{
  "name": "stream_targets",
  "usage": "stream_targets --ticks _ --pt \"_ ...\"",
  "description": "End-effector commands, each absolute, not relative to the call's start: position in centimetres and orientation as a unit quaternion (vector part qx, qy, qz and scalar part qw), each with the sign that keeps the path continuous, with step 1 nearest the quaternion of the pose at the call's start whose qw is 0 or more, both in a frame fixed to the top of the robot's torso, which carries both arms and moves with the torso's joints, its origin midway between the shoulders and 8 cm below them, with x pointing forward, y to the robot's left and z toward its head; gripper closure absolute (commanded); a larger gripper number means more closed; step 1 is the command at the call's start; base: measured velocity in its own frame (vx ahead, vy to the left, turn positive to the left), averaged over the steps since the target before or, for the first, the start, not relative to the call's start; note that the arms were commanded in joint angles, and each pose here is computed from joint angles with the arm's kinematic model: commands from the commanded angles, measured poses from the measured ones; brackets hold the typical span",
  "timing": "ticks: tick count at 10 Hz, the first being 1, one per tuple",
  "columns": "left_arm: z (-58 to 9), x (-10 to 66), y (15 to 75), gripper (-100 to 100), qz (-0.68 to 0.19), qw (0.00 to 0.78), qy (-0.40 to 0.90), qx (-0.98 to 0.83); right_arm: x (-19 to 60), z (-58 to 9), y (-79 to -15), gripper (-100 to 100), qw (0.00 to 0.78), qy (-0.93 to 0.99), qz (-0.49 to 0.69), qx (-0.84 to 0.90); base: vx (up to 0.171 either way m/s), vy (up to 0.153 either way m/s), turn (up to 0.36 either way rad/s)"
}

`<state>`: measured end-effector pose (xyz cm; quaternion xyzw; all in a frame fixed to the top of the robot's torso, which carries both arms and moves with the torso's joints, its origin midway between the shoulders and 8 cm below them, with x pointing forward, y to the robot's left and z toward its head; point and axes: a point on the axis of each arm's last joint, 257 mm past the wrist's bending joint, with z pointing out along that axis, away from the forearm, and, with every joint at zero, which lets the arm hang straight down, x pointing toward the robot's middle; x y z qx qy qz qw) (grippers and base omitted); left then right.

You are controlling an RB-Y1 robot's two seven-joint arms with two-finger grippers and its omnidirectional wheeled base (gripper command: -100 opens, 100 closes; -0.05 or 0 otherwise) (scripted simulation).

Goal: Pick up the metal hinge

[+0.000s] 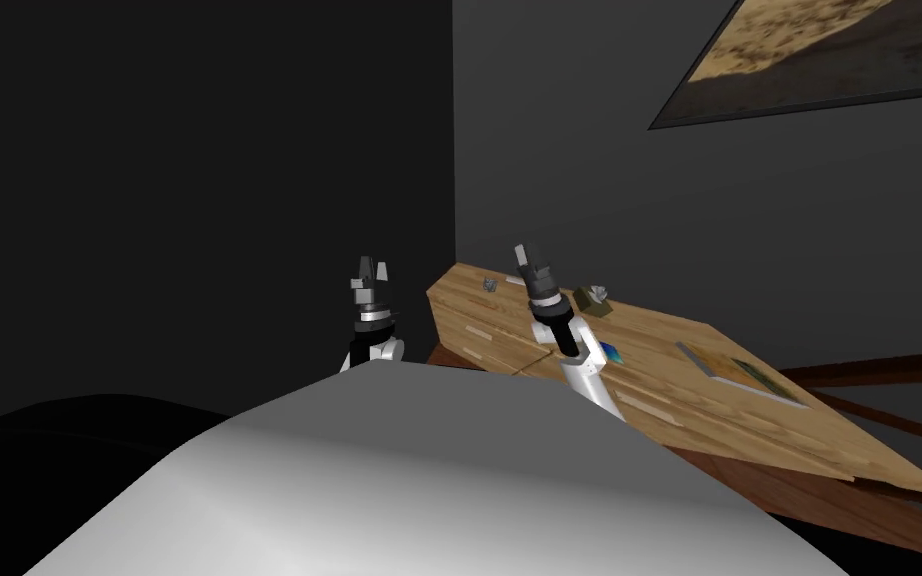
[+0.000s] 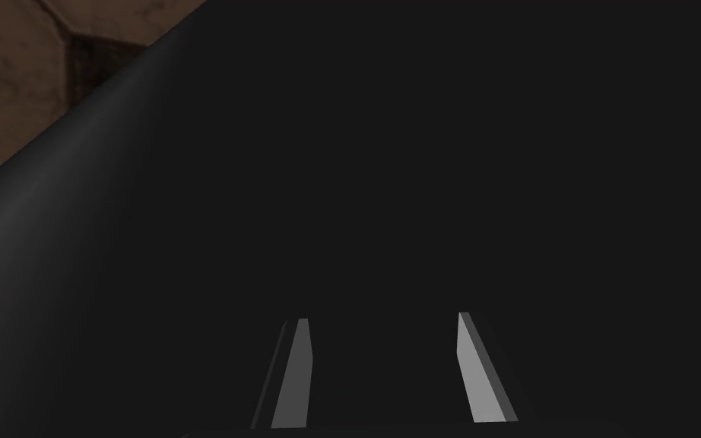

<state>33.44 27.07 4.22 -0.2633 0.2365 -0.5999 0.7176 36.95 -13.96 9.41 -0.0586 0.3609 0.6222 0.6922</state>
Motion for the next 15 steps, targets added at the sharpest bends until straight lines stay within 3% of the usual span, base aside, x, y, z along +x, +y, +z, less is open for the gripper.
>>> stream_targets --ticks 1,15 --pt "4.2 33.4 27.1 0 -0.6 0.718 0.236 -0.263 37.3 9.0 -12.5 -100 0.68 0.377 0.621 -0.099 -0.033 -0.066 0.195" --pt "4.2 33.4 27.1 0 -0.6 0.718 0.237 -0.263 42.2 3.1 -7.0 -100 0.581 0.513 0.527 -0.348 -0.033 -0.048 0.163"
